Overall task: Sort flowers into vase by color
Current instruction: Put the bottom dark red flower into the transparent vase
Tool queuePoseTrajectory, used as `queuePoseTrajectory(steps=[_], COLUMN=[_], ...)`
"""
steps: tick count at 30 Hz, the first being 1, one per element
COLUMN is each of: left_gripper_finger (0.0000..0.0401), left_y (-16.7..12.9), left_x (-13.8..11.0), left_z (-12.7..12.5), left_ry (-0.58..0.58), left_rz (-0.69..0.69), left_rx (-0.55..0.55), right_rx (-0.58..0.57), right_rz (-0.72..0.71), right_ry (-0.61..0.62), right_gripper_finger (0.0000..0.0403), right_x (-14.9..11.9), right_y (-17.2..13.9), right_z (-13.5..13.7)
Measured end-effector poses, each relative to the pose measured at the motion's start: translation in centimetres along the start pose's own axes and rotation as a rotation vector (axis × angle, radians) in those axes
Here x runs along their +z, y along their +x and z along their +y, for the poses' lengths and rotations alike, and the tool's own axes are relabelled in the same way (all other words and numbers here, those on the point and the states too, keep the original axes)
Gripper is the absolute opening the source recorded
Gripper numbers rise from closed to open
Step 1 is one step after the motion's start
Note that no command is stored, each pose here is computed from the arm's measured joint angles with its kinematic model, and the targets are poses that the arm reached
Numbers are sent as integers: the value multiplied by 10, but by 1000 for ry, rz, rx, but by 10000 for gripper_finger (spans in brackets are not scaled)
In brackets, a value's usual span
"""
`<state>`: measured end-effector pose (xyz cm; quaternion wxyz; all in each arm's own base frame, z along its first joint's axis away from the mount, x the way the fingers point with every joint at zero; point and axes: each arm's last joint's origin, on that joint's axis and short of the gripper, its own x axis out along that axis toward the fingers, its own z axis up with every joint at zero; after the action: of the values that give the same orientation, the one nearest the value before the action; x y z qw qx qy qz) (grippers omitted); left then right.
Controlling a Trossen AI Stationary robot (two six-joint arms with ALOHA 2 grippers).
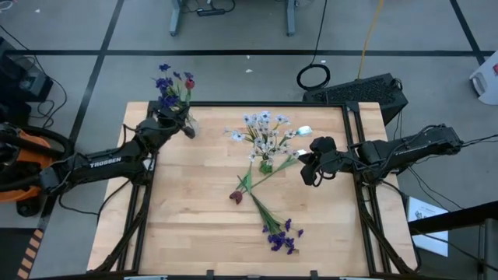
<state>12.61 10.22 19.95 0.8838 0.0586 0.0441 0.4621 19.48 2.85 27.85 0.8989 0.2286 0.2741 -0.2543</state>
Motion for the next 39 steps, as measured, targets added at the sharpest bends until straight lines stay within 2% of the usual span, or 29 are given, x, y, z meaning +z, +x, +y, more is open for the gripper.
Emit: queuePoseTrajectory(steps=[16,26,30,34,39], left_gripper_finger=[11,104,113,113,113], left_y=[-1,-1,-2,-1,-1], left_x=[-12,-13,-7,8,23], left_z=[-1,-1,-4,-6,-11], left_ry=[43,47,39,33,76], left_rz=[120,129,98,56,141], left_rx=[1,11,-14,-25,-29], right_rx=[-6,-6,-7,-4,-2], right_rz=[-6,-6,-5,-3,0], right_ry=[0,19,19,19,19], right_gripper_finger=[0,0,0,0,0], right_x=[0,0,0,0,0], right_y=[0,0,0,0,0], right_z=[0,0,0,0,0])
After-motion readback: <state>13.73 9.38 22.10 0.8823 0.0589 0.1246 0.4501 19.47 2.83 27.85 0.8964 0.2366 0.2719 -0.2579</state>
